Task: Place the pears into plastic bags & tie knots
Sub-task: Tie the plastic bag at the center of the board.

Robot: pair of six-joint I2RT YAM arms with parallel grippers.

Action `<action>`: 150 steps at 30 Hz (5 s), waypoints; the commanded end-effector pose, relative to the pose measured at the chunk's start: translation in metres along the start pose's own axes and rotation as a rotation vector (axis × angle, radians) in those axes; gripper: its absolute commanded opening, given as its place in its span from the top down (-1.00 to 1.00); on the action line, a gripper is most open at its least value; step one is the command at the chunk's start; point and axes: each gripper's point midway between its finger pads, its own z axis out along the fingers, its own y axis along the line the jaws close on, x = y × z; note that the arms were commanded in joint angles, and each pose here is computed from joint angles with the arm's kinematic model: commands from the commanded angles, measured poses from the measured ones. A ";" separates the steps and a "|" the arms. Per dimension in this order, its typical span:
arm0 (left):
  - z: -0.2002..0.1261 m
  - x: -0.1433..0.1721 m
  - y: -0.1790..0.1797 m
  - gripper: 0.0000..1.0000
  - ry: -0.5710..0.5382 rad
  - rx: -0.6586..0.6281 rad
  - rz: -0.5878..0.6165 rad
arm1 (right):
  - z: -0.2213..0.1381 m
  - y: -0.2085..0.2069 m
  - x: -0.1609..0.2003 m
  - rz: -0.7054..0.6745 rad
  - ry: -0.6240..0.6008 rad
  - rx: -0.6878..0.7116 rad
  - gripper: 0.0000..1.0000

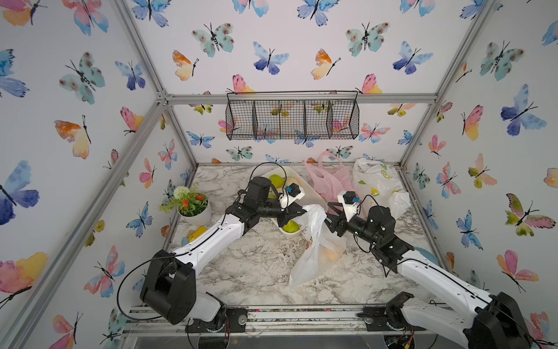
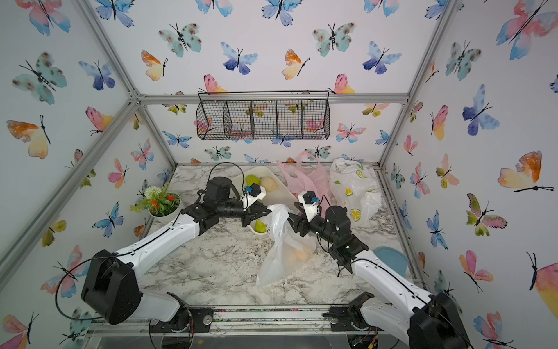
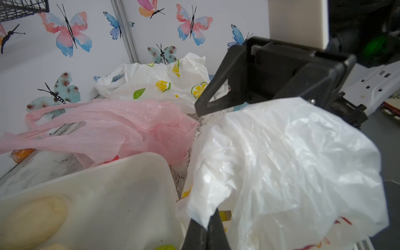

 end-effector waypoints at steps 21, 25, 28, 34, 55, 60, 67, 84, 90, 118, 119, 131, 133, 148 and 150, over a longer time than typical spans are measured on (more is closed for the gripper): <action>0.007 -0.014 0.011 0.91 -0.048 0.045 -0.095 | -0.007 0.040 -0.011 0.278 0.238 -0.160 -0.37; 0.008 -0.018 0.008 0.92 -0.054 0.052 -0.088 | 0.008 0.040 -0.023 0.300 0.228 -0.153 -0.34; 0.006 -0.024 0.004 0.93 -0.063 0.059 -0.081 | 0.020 0.041 -0.022 0.308 0.277 -0.121 -0.29; 0.006 -0.029 -0.001 0.93 -0.082 0.076 -0.082 | 0.029 0.045 -0.022 0.302 0.300 -0.064 -0.19; 0.005 -0.024 -0.001 0.95 -0.076 0.069 -0.082 | -0.001 0.044 -0.002 0.213 0.408 -0.034 -0.03; 0.005 -0.023 -0.001 0.95 -0.074 0.067 -0.079 | -0.004 0.044 0.006 0.211 0.427 -0.033 0.06; 0.005 -0.024 -0.001 0.95 -0.073 0.069 -0.082 | 0.003 0.045 0.013 0.225 0.441 -0.048 0.17; 0.002 -0.027 -0.006 0.97 -0.084 0.082 -0.077 | 0.022 0.035 0.001 0.227 0.394 -0.004 0.55; -0.003 -0.018 0.004 0.99 -0.034 0.011 -0.073 | -0.001 0.037 -0.018 0.235 0.338 -0.030 0.93; -0.048 -0.032 0.022 1.00 -0.035 -0.224 -0.082 | -0.108 -0.043 0.061 0.243 0.873 0.607 0.93; -0.049 -0.030 0.022 1.00 -0.033 -0.233 -0.091 | -0.108 -0.046 0.057 0.261 0.847 0.632 0.93; -0.076 0.020 0.030 1.00 0.068 -0.406 -0.277 | -0.133 -0.102 0.067 0.539 0.637 0.888 0.93; -0.081 0.033 0.024 1.00 0.074 -0.403 -0.320 | -0.143 -0.117 0.068 0.611 0.596 0.907 0.93; -0.091 0.101 0.026 1.00 0.133 -0.428 -0.551 | -0.142 -0.179 0.124 0.860 0.489 0.883 0.93; -0.088 0.107 0.025 1.00 0.143 -0.417 -0.564 | -0.141 -0.181 0.135 0.878 0.506 0.863 0.93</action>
